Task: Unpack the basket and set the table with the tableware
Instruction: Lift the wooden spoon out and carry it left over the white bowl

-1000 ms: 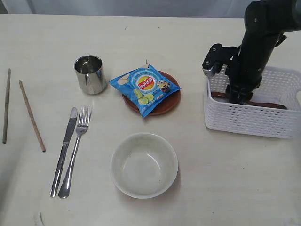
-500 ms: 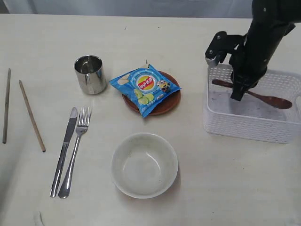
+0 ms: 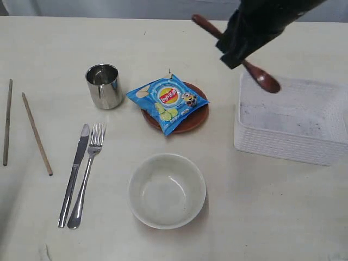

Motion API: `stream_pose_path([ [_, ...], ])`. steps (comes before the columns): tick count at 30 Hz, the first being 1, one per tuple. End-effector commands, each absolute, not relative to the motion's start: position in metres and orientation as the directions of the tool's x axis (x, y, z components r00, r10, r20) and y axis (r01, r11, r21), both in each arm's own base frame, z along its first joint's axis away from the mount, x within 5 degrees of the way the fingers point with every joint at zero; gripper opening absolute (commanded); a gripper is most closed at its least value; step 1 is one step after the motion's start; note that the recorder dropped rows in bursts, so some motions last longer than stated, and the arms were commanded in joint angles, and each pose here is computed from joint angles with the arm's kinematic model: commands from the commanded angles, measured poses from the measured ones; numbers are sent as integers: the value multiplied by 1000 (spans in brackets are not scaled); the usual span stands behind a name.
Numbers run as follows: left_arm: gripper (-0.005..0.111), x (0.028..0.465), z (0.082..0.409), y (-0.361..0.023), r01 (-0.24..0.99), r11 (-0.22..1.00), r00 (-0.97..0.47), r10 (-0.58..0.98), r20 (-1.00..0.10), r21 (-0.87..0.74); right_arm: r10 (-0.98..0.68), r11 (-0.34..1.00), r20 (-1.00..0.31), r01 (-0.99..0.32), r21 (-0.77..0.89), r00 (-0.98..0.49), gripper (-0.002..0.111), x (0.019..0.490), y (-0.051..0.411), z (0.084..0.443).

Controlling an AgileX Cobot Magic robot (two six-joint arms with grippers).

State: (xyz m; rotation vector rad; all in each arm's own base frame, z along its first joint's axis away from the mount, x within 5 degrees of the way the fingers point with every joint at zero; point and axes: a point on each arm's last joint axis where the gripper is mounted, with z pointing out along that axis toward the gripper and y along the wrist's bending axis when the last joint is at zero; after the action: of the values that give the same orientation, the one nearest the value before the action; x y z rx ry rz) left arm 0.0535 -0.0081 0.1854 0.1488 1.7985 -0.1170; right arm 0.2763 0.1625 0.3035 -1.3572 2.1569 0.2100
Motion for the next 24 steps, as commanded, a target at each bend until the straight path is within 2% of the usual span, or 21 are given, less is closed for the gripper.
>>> stream_pose_path([
  [1,0,53,184,-8,161,987,-225,40,-973,3,-782,369,-569,-925,-91,-256,-1,248,202,292],
  [8,0,53,184,-8,161,987,-225,40,-973,3,-808,274,-552,-961,-45,-205,-1,204,242,235],
  [11,0,53,184,-8,161,987,-225,40,-973,3,-809,222,-572,-972,-79,-138,-1,184,264,217],
  [16,0,53,184,-8,161,987,-225,40,-973,3,-812,182,-580,-973,-142,-67,-1,178,287,191],
  [22,0,53,184,-8,161,987,-225,40,-973,3,-829,170,-554,-979,-115,-79,0,176,286,186],
  [24,0,53,184,-8,161,987,-225,40,-973,3,-832,167,-549,-980,-111,-80,7,175,285,186],
])
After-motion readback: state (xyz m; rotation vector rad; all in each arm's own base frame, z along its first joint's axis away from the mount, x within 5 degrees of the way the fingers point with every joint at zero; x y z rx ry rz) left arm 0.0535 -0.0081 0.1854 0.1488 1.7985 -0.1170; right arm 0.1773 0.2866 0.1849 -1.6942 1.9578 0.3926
